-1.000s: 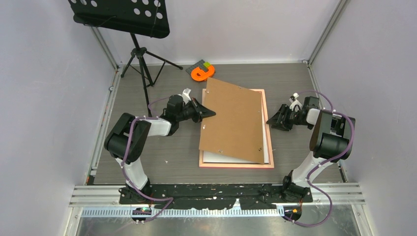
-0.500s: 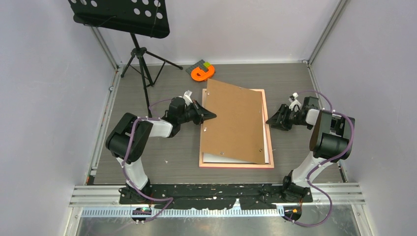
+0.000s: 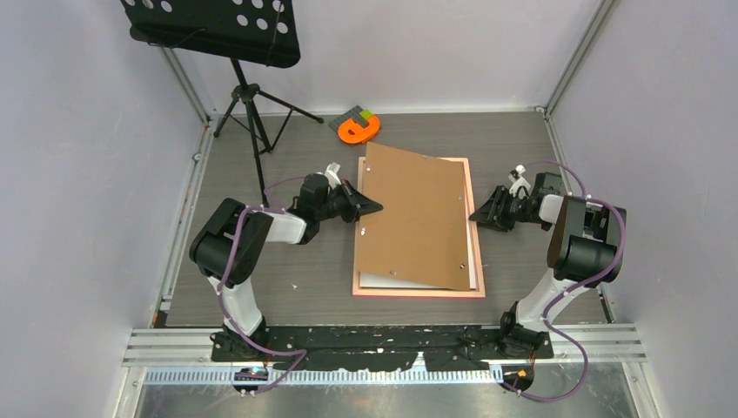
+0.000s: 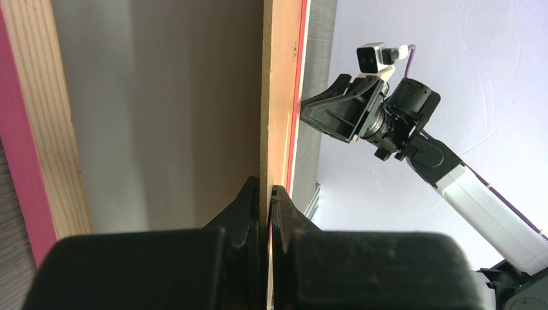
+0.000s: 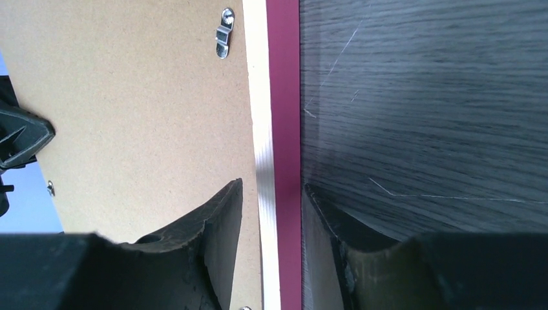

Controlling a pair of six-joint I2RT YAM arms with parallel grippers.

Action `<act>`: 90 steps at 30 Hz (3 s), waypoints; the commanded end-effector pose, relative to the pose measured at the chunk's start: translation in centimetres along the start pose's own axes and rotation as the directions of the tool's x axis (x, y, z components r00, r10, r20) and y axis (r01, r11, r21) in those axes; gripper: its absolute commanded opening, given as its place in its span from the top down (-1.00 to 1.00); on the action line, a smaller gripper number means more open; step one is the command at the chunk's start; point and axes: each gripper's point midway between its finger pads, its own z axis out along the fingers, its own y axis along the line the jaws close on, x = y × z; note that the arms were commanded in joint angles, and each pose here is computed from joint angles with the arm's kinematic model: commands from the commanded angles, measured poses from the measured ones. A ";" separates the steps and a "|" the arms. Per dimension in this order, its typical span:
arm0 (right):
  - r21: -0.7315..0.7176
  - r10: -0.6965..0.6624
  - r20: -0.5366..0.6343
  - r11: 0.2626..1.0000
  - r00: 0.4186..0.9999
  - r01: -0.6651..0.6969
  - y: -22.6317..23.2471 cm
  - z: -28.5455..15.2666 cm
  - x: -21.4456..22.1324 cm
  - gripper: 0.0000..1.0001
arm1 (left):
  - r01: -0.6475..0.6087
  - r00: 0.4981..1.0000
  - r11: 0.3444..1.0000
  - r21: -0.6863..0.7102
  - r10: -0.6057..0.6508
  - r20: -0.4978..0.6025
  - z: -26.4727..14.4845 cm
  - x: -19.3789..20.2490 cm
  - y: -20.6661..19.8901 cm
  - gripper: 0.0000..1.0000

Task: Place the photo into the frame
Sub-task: Move the photo frame to the center of the board.

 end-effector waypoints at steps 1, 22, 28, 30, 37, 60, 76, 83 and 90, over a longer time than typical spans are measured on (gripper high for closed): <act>0.022 0.008 -0.033 1.000 0.999 -0.008 -0.4 0.5 1.4 0.10 | 0.034 0.999 0.995 -0.090 -0.033 0.011 0.2 0.4 2.9 0.96; 0.011 0.006 -0.057 1.000 0.998 -0.006 -0.3 1.0 1.8 0.20 | 0.081 0.992 0.987 -0.137 -0.094 -0.085 0.3 3.3 4.6 0.71; 0.009 0.007 -0.059 1.000 0.998 -0.006 -0.3 1.0 1.9 0.20 | 0.082 0.989 0.987 -0.142 -0.098 -0.108 0.4 4.4 4.5 0.67; 0.007 0.007 -0.061 1.000 0.998 -0.006 -0.3 1.1 1.9 0.20 | 0.081 0.988 0.986 -0.143 -0.098 -0.120 0.5 4.9 4.5 0.66; 0.005 0.008 -0.063 1.000 0.998 -0.008 -0.3 1.1 2.0 0.21 | 0.072 0.984 0.983 -0.167 -0.097 -0.150 1.0 6.0 5.2 0.59; -0.002 0.011 -0.068 1.000 0.998 -0.011 -0.3 1.2 2.0 0.21 | -0.061 0.982 0.965 -0.256 0.012 -0.188 0.8 4.6 6.3 -0.03; 0.007 -0.019 -0.053 1.000 0.998 0.019 -0.1 0.9 1.2 0.23 | -0.287 0.952 0.888 -0.361 0.221 -0.213 -1.5 2.0 4.6 -0.95; 0.026 -0.027 -0.042 0.999 0.999 0.028 -0.4 0.6 0.9 0.22 | -0.334 0.934 0.861 -0.384 0.249 -0.255 -2.3 2.1 4.8 -0.99; 0.030 -0.035 -0.033 0.999 0.999 0.036 -0.3 0.4 0.7 0.23 | -0.372 0.918 0.839 -0.397 0.268 -0.293 -2.9 2.1 4.7 -0.99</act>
